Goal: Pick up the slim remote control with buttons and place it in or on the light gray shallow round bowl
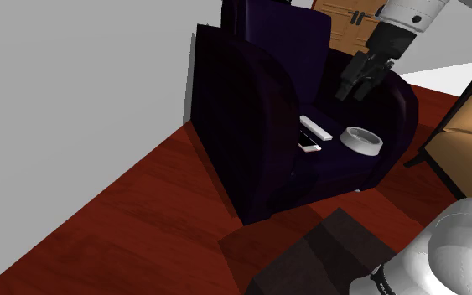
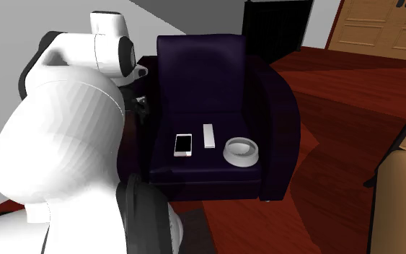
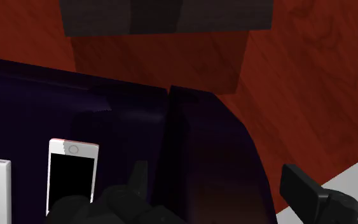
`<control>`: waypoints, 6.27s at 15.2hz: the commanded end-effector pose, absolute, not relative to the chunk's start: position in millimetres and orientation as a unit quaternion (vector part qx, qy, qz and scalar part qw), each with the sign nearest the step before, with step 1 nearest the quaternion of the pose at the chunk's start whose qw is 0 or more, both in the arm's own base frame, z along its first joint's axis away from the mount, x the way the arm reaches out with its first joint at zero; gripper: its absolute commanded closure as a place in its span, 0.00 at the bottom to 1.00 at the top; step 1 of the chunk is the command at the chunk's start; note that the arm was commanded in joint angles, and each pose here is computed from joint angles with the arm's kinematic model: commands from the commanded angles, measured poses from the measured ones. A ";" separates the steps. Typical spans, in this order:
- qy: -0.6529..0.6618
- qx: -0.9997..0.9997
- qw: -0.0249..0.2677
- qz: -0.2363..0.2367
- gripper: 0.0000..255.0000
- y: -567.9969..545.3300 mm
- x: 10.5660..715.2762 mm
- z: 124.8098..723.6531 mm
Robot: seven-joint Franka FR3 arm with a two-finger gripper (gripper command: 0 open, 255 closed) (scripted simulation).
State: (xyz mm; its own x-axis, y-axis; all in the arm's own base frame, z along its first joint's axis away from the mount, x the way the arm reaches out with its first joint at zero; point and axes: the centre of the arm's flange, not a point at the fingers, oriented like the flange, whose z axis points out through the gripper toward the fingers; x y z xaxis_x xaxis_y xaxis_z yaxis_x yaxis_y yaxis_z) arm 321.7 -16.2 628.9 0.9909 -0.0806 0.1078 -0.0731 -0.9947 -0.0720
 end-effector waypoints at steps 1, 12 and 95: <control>0.039 -0.997 0.034 -0.055 0.00 -16.2 321.7 628.9; 0.035 -0.998 0.021 -0.040 0.00 -119.1 394.9 558.4; 0.025 -1.000 -0.009 -0.004 1.00 -421.4 487.4 473.0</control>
